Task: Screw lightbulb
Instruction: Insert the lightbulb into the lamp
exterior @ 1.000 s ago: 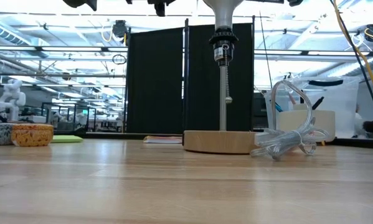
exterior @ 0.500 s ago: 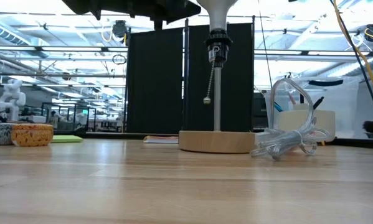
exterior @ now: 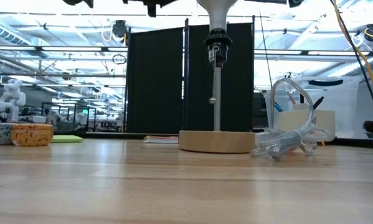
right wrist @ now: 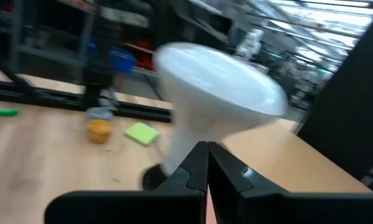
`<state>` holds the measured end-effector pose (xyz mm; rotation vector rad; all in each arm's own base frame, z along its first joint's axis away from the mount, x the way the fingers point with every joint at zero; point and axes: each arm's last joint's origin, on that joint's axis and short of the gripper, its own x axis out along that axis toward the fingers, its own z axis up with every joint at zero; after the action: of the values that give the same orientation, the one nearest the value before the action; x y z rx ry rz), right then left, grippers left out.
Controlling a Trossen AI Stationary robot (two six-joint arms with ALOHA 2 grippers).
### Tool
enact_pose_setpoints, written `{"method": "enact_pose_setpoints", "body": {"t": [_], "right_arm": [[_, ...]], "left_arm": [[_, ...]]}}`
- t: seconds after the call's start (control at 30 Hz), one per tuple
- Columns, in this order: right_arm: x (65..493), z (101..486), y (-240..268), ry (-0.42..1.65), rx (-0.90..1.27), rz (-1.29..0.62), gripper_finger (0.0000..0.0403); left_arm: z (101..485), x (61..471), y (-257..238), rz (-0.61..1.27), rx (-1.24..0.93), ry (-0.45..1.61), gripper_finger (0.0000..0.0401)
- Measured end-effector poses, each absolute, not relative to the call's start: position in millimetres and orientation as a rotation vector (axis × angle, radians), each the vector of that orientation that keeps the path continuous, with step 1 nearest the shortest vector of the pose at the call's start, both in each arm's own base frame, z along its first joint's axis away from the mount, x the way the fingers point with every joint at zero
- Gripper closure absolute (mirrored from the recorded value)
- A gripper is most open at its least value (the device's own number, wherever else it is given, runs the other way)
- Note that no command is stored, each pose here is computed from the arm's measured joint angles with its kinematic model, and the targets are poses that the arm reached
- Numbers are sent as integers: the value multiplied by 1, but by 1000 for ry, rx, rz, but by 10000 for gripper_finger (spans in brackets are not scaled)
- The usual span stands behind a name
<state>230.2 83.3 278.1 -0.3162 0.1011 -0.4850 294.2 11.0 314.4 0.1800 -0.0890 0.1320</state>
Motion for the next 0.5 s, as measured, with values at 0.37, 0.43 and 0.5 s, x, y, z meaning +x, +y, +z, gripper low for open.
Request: {"method": "enact_pose_setpoints", "body": {"t": [0.37,0.43,0.5], "right_arm": [[237,283,57,86,-308,-635,403],[238,286,52,70,-310,-655,403],[239,289,49,51,-315,-659,403]], "left_arm": [[313,296,-25,7,232,-106,401],[311,297,-28,-3,232,-102,401],[309,299,-28,-4,229,-105,401]]}}
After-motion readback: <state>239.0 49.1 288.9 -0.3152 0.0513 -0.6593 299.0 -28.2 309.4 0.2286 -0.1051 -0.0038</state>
